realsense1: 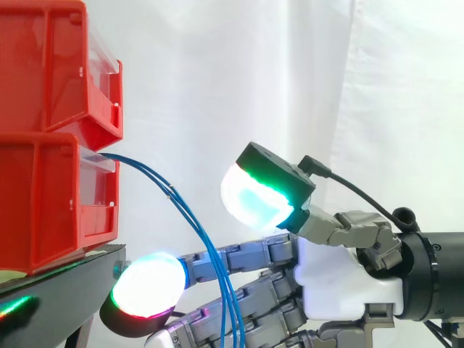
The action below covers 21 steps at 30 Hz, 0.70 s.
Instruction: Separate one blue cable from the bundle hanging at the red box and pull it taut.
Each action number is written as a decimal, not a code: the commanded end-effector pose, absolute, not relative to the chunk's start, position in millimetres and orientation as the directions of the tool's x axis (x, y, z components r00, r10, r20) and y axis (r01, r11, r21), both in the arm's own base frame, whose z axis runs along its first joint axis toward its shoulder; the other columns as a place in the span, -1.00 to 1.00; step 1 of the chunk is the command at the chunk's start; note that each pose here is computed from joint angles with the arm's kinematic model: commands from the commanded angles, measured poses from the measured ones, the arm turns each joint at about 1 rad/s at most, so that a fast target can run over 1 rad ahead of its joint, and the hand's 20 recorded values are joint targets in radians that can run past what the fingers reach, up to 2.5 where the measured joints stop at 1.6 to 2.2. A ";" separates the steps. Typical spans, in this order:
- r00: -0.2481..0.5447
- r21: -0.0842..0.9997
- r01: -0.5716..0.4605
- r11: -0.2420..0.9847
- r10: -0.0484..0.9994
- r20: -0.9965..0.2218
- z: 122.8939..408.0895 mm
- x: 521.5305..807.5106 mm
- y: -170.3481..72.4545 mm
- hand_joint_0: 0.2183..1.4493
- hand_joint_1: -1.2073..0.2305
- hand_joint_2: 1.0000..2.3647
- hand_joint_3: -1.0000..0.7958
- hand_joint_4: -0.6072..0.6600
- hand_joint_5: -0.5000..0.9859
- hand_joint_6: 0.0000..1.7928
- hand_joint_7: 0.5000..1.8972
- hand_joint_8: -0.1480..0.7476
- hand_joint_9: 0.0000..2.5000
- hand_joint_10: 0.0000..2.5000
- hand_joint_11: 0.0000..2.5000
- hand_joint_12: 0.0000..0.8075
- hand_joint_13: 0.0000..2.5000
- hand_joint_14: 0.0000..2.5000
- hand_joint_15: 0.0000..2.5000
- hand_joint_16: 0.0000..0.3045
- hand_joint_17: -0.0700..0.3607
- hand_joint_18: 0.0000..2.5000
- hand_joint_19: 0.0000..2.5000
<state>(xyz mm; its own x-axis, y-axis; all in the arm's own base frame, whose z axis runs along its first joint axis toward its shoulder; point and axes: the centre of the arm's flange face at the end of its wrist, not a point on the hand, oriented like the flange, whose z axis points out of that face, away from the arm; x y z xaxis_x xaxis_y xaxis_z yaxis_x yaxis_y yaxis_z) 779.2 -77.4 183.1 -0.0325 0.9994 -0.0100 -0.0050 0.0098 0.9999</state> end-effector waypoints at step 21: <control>-0.054 1.000 -0.016 -0.024 0.998 0.023 188.7 779.5 -88.5 -0.43 -0.27 -1.00 -0.40 0.31 -0.56 -0.44 -0.44 0.01 -0.50 -1.00 -0.80 -0.17 -0.55 -0.99 -0.85 -0.75 -0.28 -0.66 -0.80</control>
<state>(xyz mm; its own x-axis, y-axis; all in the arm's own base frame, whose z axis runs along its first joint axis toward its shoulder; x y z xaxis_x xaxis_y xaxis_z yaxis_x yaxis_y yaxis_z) 779.8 -85.0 188.4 -0.0553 0.9983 0.0179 -0.0151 -0.0188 0.9997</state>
